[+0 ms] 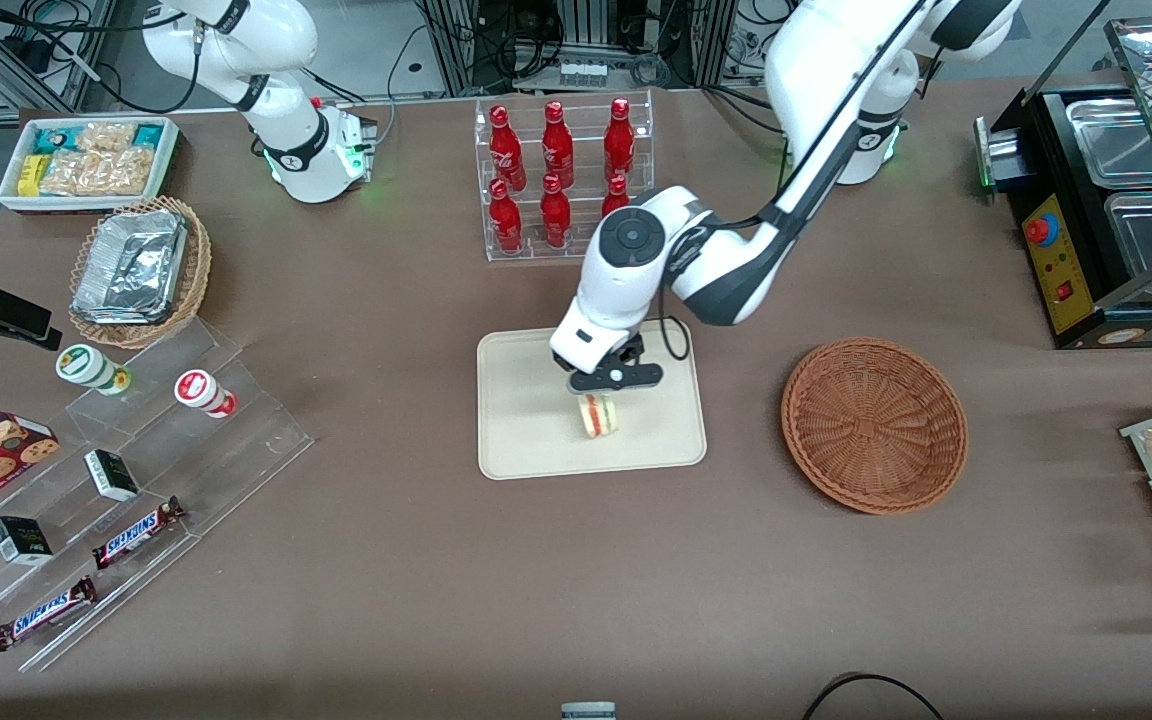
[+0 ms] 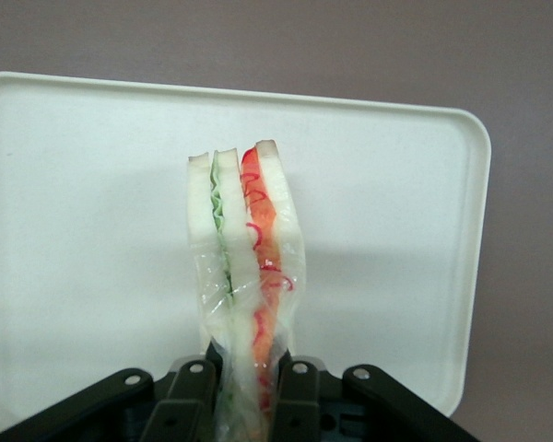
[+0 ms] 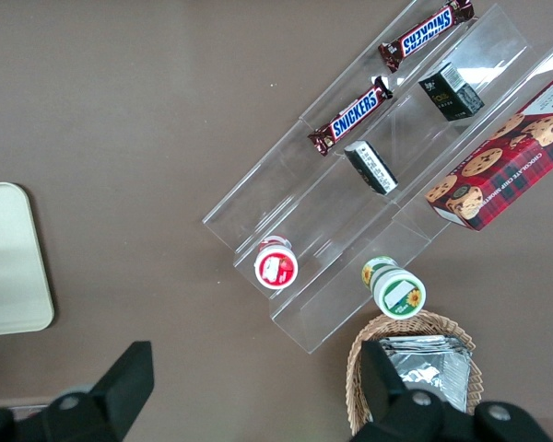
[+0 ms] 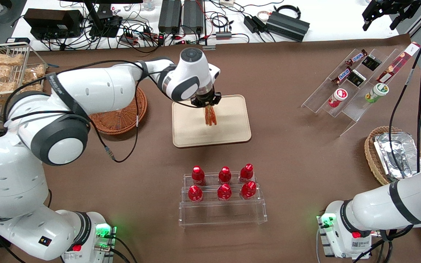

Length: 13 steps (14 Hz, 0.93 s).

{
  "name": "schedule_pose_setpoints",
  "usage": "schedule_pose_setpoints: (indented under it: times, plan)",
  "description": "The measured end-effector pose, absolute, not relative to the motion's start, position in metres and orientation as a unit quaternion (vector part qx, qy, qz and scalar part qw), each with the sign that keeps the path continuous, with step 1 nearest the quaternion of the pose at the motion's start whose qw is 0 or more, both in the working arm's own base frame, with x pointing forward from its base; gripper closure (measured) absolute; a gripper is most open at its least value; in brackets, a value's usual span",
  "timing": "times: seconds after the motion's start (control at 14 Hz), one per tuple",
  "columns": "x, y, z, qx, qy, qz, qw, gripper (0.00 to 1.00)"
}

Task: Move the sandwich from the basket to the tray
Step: 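Carry the sandwich over the beige tray and lower it onto the tray, then open the left gripper to release the sandwich upright on the tray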

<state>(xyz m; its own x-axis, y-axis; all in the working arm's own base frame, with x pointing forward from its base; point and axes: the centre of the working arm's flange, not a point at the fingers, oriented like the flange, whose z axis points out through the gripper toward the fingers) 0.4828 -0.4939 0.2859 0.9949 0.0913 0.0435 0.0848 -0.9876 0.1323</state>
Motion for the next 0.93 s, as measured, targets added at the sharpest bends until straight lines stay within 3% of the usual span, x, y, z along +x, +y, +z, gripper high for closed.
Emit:
schedule_pose_setpoints:
  times: [0.57, 0.64, 0.93]
  plan:
    - [0.47, -0.509, 0.232, 0.998, 0.003, 0.031, 0.06, 0.82]
    - [0.468, -0.512, 0.232, 0.998, 0.001, 0.031, 0.06, 0.77]
    - [0.467, -0.512, 0.232, 0.998, 0.0, 0.03, 0.058, 0.38]
